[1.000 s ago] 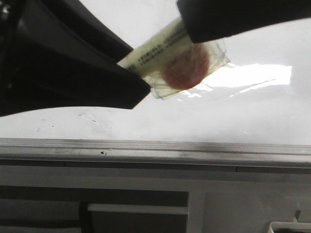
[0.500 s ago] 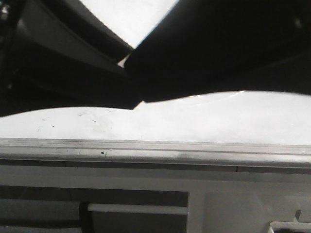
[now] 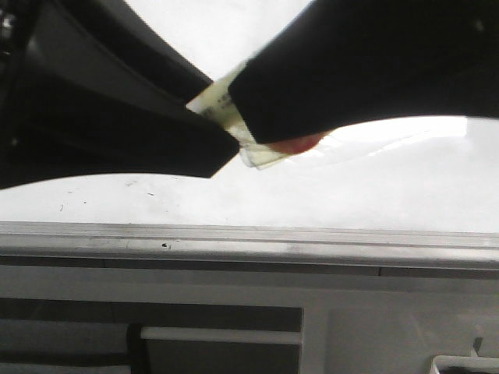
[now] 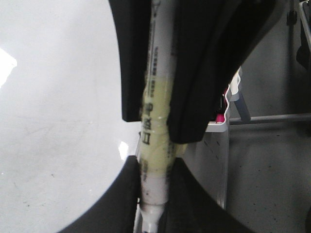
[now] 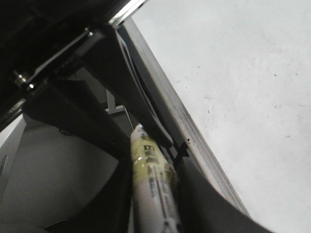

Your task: Write number 5 on whiteboard

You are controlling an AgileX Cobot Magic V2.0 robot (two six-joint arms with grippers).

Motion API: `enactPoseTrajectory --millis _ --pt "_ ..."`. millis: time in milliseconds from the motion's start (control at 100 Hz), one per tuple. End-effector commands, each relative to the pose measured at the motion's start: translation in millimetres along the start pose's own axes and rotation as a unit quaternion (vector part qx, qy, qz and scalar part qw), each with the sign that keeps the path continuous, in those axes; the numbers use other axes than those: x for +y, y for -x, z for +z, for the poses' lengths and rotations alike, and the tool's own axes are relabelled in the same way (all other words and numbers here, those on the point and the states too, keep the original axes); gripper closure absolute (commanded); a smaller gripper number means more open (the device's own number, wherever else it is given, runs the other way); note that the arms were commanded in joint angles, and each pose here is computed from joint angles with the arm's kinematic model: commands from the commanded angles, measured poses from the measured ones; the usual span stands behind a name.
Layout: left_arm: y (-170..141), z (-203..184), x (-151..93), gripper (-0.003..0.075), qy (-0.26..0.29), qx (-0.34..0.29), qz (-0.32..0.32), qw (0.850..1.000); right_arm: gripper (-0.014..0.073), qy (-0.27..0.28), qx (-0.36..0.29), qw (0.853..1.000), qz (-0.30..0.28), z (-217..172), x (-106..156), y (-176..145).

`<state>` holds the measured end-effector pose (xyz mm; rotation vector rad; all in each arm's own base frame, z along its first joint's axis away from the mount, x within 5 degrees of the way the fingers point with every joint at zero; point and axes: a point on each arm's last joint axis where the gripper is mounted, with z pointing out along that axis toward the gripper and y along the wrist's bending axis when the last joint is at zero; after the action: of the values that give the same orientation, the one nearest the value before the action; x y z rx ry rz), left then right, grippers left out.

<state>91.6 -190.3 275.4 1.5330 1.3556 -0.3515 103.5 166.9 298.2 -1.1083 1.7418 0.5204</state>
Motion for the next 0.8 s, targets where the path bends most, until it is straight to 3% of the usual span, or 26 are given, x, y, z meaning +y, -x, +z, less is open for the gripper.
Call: enactPoseTrajectory --millis 0,70,210,300,420,560,690,790 --pt "18 -7 11 0.0683 0.040 -0.067 -0.057 0.995 0.0664 0.001 -0.058 0.998 0.001 -5 -1 19" --pt "18 -7 12 0.0559 0.041 -0.067 -0.075 0.994 0.0664 0.000 -0.055 0.998 0.001 -5 -1 19" --pt "18 -12 16 0.0234 0.051 -0.077 -0.129 0.987 0.0654 -0.006 -0.029 1.000 -0.003 -5 -3 14" --pt "20 -24 24 0.0148 0.073 -0.100 -0.172 0.977 0.0654 -0.013 -0.009 1.000 -0.012 -9 -4 10" --pt "22 -52 36 0.0159 0.111 -0.138 -0.221 0.959 0.0654 -0.025 -0.002 0.999 -0.025 -21 -7 9" --pt "16 -91 48 0.0232 0.177 -0.186 -0.268 0.929 0.0641 -0.062 0.024 0.998 0.003 -34 -19 9" --pt "1 -116 50 0.0344 0.235 -0.213 -0.321 0.892 0.0637 -0.107 0.016 0.994 0.029 -39 -35 17" --pt "-14 -121 46 0.0486 0.259 -0.208 -0.350 0.876 0.0637 -0.130 0.005 0.991 0.040 -38 -46 25"
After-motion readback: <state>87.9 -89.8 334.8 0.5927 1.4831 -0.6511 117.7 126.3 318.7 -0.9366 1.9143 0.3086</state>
